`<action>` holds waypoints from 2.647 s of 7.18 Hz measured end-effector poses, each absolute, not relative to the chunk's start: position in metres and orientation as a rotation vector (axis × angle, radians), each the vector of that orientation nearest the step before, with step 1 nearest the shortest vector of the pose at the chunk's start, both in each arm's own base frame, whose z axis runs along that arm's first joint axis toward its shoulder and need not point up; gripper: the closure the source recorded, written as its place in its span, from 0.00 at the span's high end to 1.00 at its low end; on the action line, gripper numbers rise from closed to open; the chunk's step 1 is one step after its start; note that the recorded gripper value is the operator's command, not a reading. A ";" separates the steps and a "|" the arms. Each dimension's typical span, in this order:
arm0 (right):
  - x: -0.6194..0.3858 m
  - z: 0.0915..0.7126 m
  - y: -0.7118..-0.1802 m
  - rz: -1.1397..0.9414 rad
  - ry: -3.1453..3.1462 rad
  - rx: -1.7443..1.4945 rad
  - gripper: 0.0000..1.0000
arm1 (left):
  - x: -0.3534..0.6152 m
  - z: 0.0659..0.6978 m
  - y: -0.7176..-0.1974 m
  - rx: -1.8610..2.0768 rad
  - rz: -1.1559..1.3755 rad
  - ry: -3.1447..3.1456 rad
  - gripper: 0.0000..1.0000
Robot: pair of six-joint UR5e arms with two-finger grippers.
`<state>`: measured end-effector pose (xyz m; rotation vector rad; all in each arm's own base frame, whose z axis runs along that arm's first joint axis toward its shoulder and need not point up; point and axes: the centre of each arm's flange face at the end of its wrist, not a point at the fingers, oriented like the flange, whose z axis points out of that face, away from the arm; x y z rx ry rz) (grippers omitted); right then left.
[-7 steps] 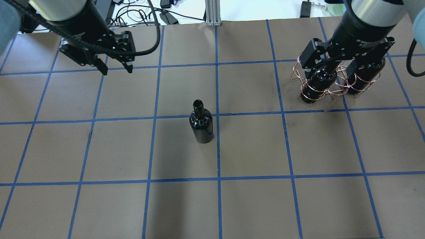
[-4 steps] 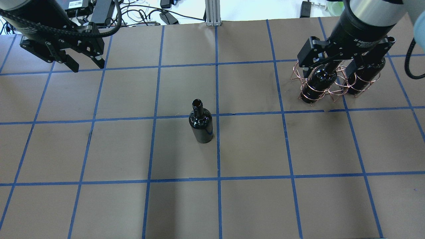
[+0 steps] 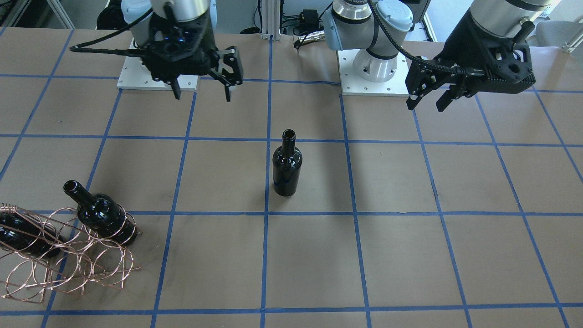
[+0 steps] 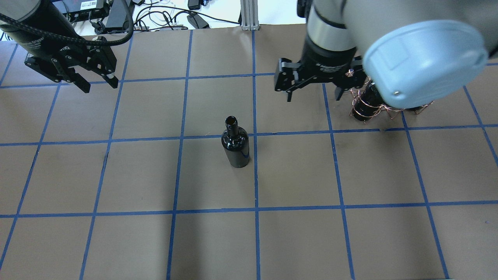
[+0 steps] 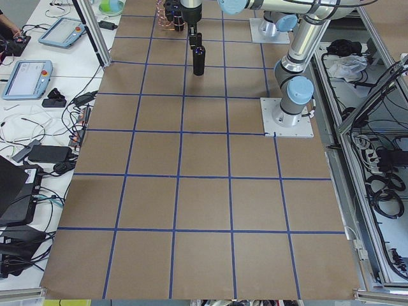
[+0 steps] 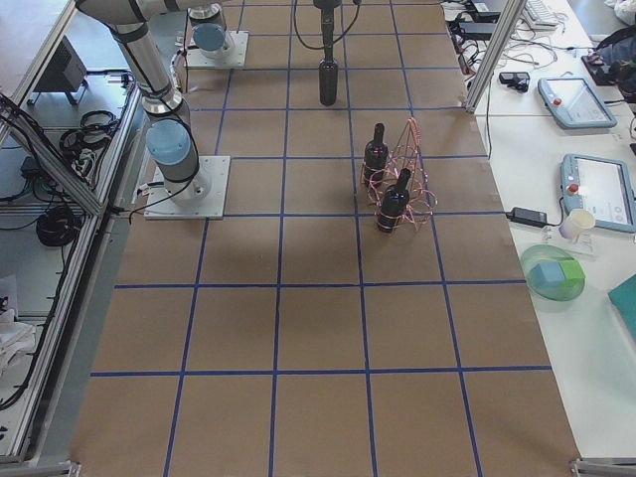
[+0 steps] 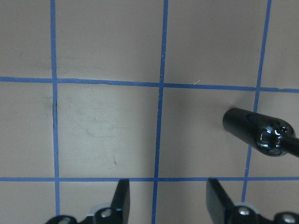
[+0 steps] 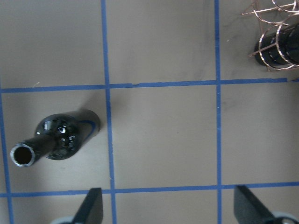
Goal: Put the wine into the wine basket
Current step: 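Lower the open right gripper over the standing bottle's neck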
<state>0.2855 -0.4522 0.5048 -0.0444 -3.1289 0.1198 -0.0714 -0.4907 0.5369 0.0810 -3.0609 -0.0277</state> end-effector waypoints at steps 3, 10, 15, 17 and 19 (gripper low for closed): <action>0.388 0.473 -0.466 0.140 -3.134 -0.037 1.00 | -0.066 0.535 -0.488 -0.012 -0.043 -3.130 0.64; 0.418 0.394 -0.486 -0.058 -3.129 -0.018 0.90 | -0.063 0.535 -0.488 -0.017 -0.046 -3.136 0.64; 0.414 0.384 -0.491 -0.081 -3.151 -0.033 0.85 | -0.063 0.536 -0.487 -0.016 -0.044 -3.136 0.64; 0.415 0.377 -0.495 -0.088 -3.149 -0.036 0.81 | -0.063 0.536 -0.487 -0.016 -0.045 -3.136 0.64; 0.415 0.372 -0.496 -0.100 -3.144 -0.044 0.79 | -0.063 0.536 -0.487 -0.016 -0.046 -3.136 0.64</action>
